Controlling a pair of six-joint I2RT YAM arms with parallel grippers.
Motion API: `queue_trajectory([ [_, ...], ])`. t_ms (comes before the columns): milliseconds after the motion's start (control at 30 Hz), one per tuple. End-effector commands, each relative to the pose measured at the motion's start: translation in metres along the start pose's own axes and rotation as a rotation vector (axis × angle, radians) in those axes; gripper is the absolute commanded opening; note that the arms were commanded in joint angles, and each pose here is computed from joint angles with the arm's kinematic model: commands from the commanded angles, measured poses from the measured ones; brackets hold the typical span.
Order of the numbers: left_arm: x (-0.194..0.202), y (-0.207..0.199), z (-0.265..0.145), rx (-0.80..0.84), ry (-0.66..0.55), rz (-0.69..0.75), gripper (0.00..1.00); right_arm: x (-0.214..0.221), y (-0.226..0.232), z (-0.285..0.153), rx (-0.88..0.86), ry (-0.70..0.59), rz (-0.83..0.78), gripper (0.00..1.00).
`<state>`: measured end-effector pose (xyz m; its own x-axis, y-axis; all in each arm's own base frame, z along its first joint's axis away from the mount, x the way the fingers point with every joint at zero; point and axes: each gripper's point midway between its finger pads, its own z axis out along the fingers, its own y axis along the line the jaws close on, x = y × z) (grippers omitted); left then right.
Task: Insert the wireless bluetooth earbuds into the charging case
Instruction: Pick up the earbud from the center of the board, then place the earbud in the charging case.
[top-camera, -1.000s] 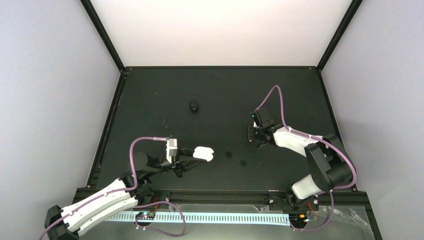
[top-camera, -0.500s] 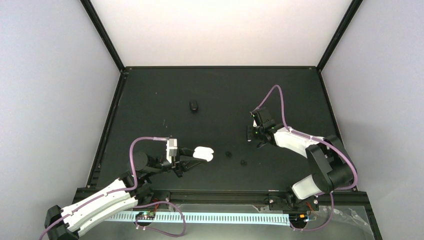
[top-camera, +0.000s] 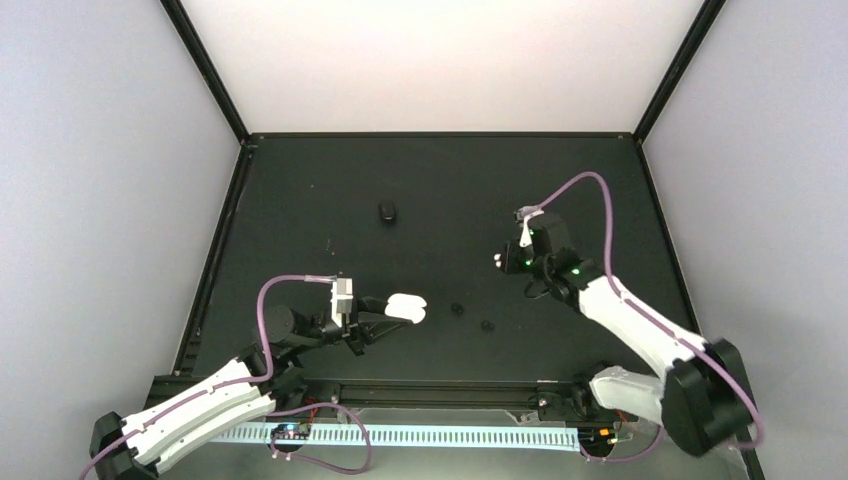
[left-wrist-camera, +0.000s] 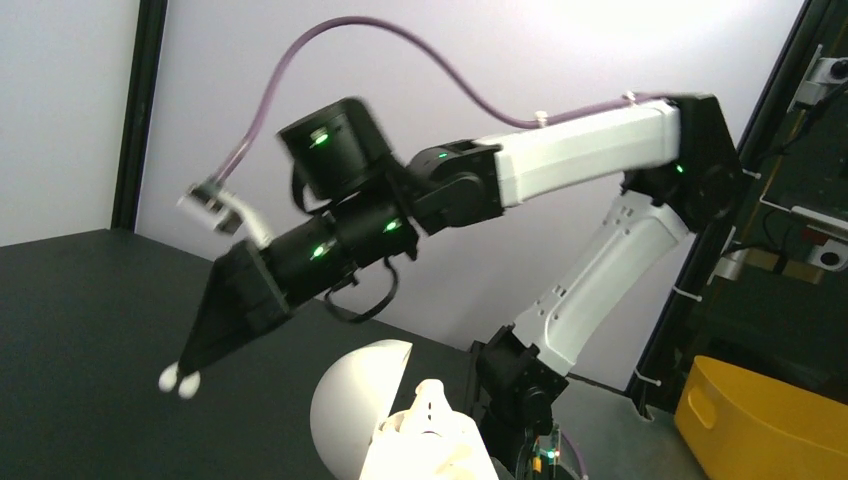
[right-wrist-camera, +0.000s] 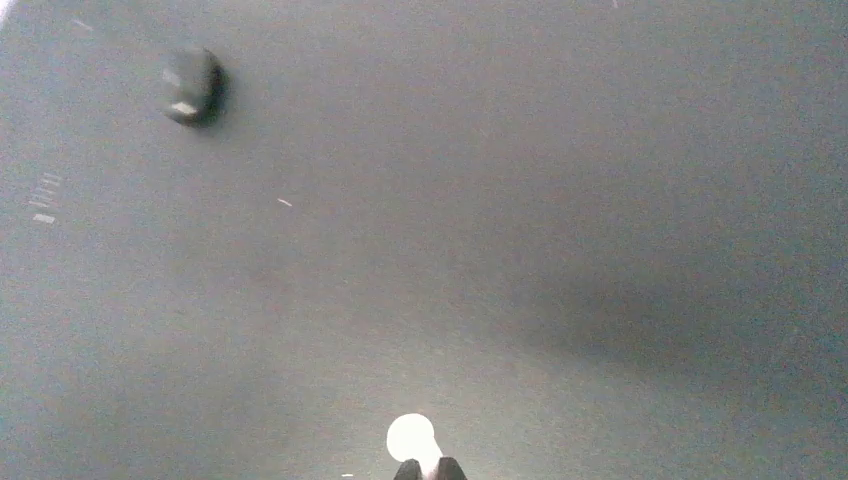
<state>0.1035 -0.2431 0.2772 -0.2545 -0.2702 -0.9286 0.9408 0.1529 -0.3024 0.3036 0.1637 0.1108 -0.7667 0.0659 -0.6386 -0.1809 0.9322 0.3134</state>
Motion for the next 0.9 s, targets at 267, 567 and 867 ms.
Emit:
queue_trajectory([
  [267,-0.009,-0.007,0.002,0.036,-0.035,0.017,0.01,-0.057,0.095,-0.162,-0.409,-0.272,-0.242,0.01],
  [567,-0.011,-0.012,0.007,0.077,-0.038,0.011,0.02,-0.057,0.158,-0.262,-0.619,-0.391,-0.535,0.01],
  [867,-0.012,-0.015,0.008,0.093,-0.041,0.021,0.02,-0.016,0.221,-0.288,-0.767,-0.33,-0.789,0.01],
])
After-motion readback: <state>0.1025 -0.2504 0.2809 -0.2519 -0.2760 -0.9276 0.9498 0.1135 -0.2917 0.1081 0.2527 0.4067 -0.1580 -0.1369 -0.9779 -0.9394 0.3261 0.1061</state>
